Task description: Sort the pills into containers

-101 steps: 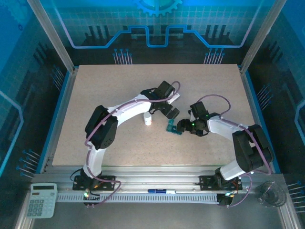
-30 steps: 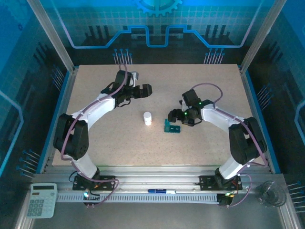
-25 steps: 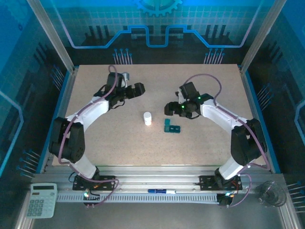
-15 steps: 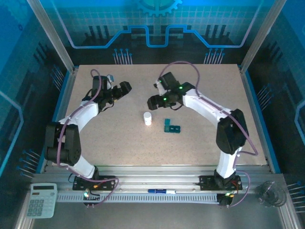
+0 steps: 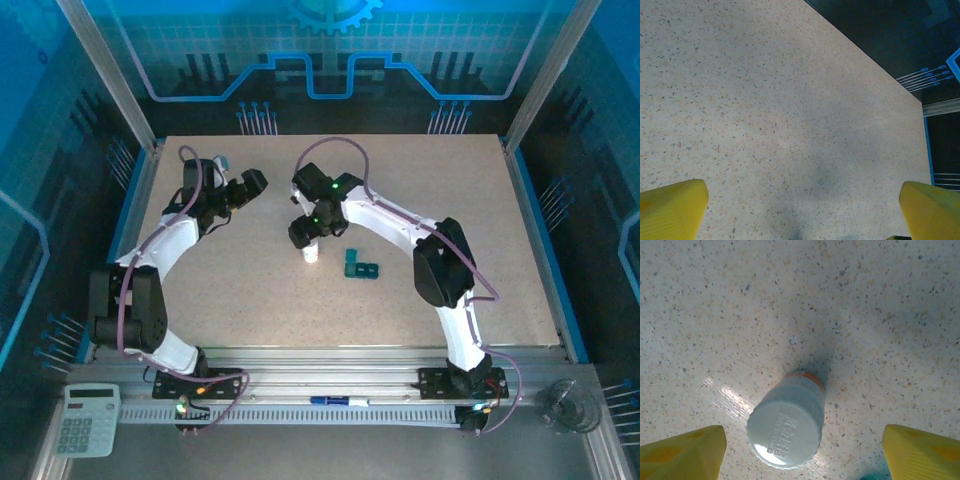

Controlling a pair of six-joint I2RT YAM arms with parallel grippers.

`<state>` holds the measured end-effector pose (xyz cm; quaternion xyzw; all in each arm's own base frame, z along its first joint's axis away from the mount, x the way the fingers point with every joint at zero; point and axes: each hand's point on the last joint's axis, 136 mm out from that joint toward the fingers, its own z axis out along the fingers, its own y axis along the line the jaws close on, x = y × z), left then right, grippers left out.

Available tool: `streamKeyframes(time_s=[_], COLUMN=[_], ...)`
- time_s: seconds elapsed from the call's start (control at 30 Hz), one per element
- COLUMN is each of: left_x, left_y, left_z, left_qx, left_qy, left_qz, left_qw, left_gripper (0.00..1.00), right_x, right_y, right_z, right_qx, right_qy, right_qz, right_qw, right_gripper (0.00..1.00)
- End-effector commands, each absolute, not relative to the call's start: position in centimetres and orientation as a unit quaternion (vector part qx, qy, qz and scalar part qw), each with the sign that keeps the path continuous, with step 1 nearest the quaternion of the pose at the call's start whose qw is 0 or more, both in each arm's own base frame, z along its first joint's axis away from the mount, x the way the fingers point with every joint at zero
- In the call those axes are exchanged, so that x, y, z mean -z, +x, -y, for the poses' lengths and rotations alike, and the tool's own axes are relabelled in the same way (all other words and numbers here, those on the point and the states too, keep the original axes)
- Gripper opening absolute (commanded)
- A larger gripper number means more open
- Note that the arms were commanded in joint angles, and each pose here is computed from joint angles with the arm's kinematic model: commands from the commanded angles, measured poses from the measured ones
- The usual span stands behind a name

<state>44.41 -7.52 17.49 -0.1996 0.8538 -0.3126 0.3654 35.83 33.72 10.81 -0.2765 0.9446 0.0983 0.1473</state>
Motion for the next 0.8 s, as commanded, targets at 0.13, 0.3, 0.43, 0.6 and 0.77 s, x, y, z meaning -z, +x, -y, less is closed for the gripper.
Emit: streamKeyframes(time_s=[0.13,0.3,0.43,0.6,0.77], left_x=[-17.7,-17.4,-17.3,-17.1,-17.2], left_y=[43.7,43.7,43.7,43.7,43.7], left_z=[7.7,7.7,7.8,7.8,7.9], left_qx=[0.318,0.318,0.321,0.322,0.323], left_qy=[-0.181,-0.180,-0.179,-0.180,-0.177], left_qz=[-0.856,-0.857,-0.858,-0.859,-0.858], left_qw=[0.365,0.362,0.359,0.357,0.357], left_gripper=[0.99,0.99,0.99,0.99,0.99], right_x=[-9.3,-8.8,-8.4,-8.2,-7.8], right_y=[34.7,34.6,34.5,34.5,34.5], right_z=[-33.9,-34.3,-34.5,-34.6,-34.7], right_qx=[-0.089,-0.095,-0.098,-0.098,-0.100], right_qy=[-0.290,-0.291,-0.291,-0.290,-0.288], right_qz=[-0.945,-0.945,-0.945,-0.946,-0.947], right_qw=[0.120,0.113,0.109,0.108,0.104], right_gripper=[0.79,0.75,0.71,0.64,0.64])
